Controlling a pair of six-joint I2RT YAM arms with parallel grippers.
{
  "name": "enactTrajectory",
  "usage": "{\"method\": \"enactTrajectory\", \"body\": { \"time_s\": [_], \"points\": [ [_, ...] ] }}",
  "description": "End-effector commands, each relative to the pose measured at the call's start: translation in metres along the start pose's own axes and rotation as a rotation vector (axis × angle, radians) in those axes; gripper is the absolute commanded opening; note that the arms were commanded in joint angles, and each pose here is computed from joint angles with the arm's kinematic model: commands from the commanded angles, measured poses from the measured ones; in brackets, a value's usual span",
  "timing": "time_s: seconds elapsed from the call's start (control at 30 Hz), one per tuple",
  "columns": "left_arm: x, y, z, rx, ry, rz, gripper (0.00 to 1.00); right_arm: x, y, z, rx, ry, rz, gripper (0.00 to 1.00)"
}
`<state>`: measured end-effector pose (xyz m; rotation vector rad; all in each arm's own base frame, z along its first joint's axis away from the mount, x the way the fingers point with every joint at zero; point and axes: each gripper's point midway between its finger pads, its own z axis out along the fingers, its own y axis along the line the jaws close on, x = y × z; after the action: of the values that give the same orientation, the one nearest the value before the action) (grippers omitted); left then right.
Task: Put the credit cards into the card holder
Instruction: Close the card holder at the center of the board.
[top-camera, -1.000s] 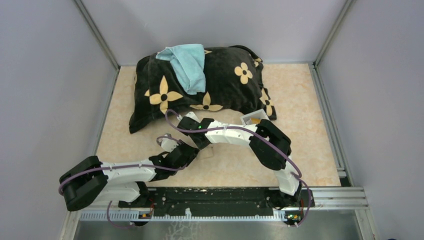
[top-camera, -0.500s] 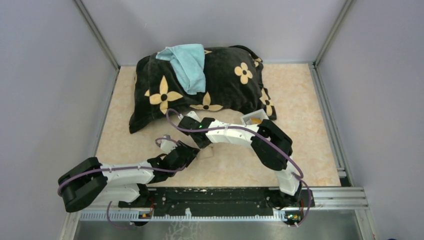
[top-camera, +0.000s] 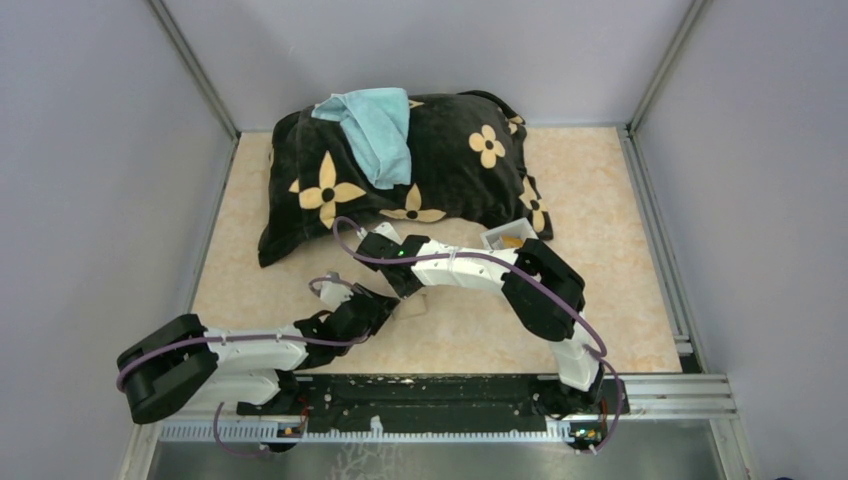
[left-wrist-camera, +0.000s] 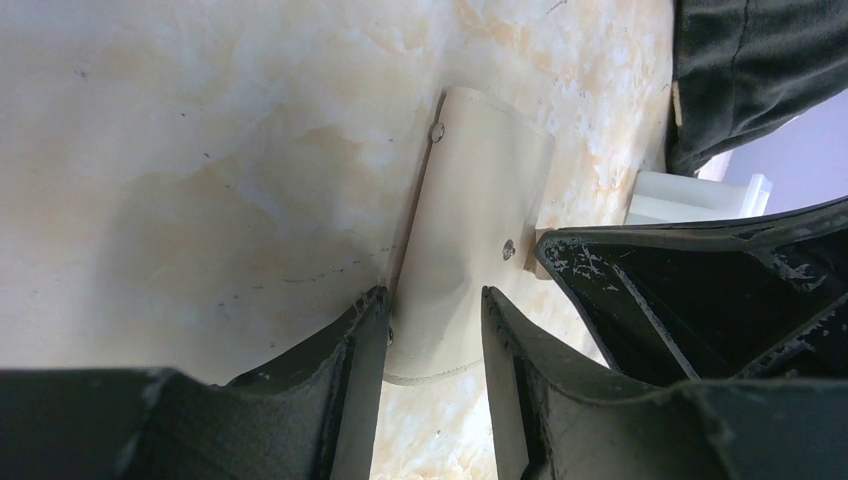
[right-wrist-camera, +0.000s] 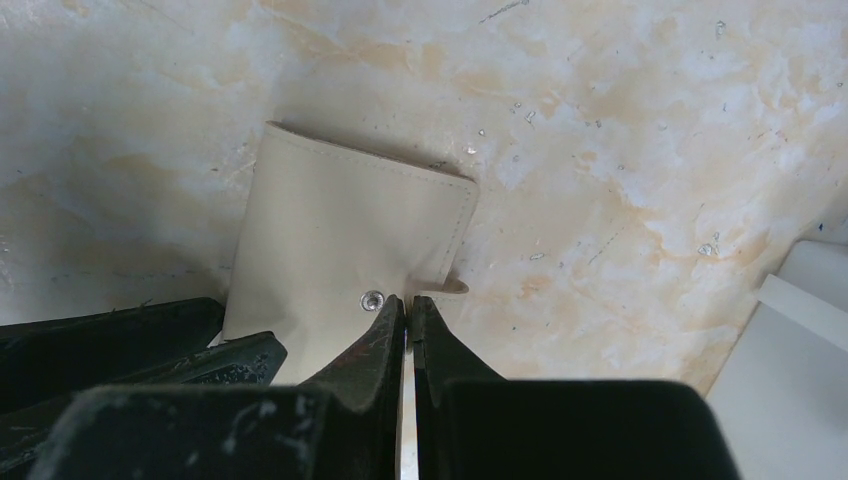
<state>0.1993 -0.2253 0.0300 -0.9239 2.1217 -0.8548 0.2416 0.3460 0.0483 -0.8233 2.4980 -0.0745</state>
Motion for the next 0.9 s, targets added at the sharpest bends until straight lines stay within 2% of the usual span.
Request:
{"method": "enactTrajectory", "body": {
  "time_s": [0.0,0.3,0.87],
  "points": [
    [0.0041,0.0493,-0.0013,-0.131,0.033,0.067,0.47,-0.0166,0.0055,-0.0132,-0.028,-0.052,0.034,0.01],
    [0.0085,0.0544,-0.0003,-0.121,0.053,0.048,0.42,-0.0114,0.0108,-0.0078,-0.025,-0.039,0.023,0.01],
    [0.0106,0.0577,-0.0011,-0.121,0.066,0.043,0.39,-0.0099,0.0065,-0.0144,0.001,-0.045,0.021,0.15]
  ]
}}
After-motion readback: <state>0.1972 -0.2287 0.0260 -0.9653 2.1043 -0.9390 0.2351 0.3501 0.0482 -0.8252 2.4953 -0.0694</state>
